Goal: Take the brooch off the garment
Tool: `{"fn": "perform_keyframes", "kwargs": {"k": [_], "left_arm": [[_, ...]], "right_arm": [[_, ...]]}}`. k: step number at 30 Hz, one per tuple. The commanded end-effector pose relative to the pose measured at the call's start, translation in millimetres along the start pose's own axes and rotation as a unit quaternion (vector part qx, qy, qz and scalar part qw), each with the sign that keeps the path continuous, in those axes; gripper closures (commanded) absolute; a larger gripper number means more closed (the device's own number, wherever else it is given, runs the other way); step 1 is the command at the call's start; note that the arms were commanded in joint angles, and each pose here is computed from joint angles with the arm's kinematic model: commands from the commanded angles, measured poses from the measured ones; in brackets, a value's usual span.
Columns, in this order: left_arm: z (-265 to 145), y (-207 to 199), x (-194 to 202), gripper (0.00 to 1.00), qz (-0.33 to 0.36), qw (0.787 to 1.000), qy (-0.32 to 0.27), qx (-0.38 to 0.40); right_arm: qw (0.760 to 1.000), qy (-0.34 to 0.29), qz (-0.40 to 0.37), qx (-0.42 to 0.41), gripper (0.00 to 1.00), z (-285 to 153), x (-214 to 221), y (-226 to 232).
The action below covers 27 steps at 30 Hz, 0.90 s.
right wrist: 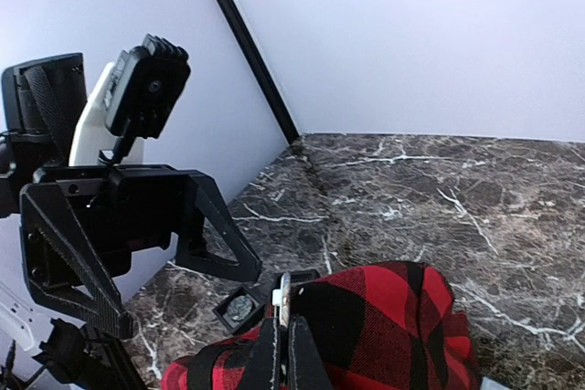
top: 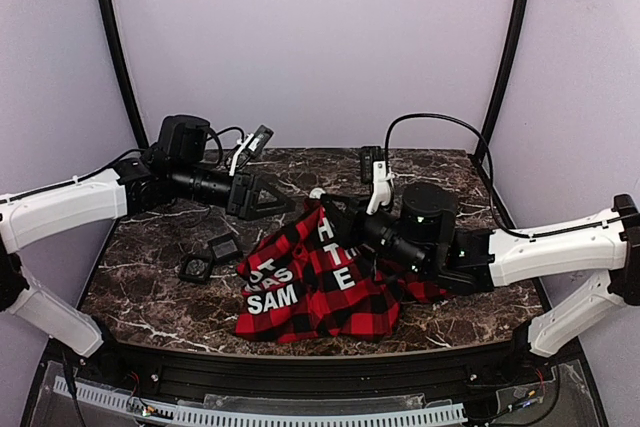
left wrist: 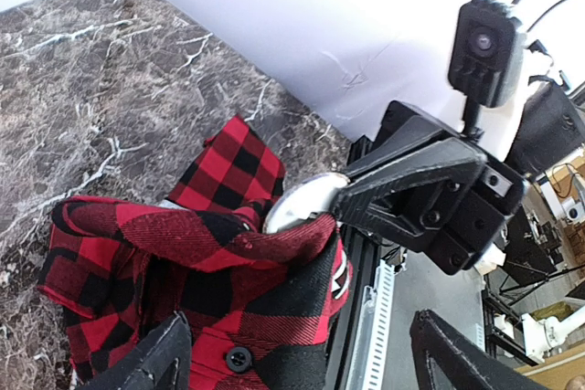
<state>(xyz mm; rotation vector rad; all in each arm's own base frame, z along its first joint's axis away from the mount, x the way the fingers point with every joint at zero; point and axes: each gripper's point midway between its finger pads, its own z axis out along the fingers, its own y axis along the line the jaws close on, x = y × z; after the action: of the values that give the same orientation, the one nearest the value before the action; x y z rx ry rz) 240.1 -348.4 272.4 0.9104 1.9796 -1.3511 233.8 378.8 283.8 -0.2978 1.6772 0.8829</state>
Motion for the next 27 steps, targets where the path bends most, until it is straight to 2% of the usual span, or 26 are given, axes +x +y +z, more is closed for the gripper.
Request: {"fn": "perform_keyframes", "kwargs": {"k": [1,8,17,27], "left_arm": [[-6.7,-16.8,-0.3,0.12,0.023,0.999,-0.018,0.034],[-5.0,-26.8,1.1,0.14,0.016,0.997,-0.014,0.071],[-7.7,-40.3,-3.5,0.47,0.014,0.993,-0.025,0.110],[-10.6,-48.7,-4.5,0.71,0.018,0.991,-0.030,0.132]], "right_arm": [[0.990,-0.081,0.049,-0.107,1.00,-17.7,-48.6,36.7],[0.977,-0.086,0.068,-0.180,1.00,-27.4,-53.2,59.6],[0.973,-0.059,0.082,-0.206,1.00,-24.5,-41.4,68.9],[0.973,-0.046,0.092,-0.204,1.00,-22.0,-34.1,66.7]]}}
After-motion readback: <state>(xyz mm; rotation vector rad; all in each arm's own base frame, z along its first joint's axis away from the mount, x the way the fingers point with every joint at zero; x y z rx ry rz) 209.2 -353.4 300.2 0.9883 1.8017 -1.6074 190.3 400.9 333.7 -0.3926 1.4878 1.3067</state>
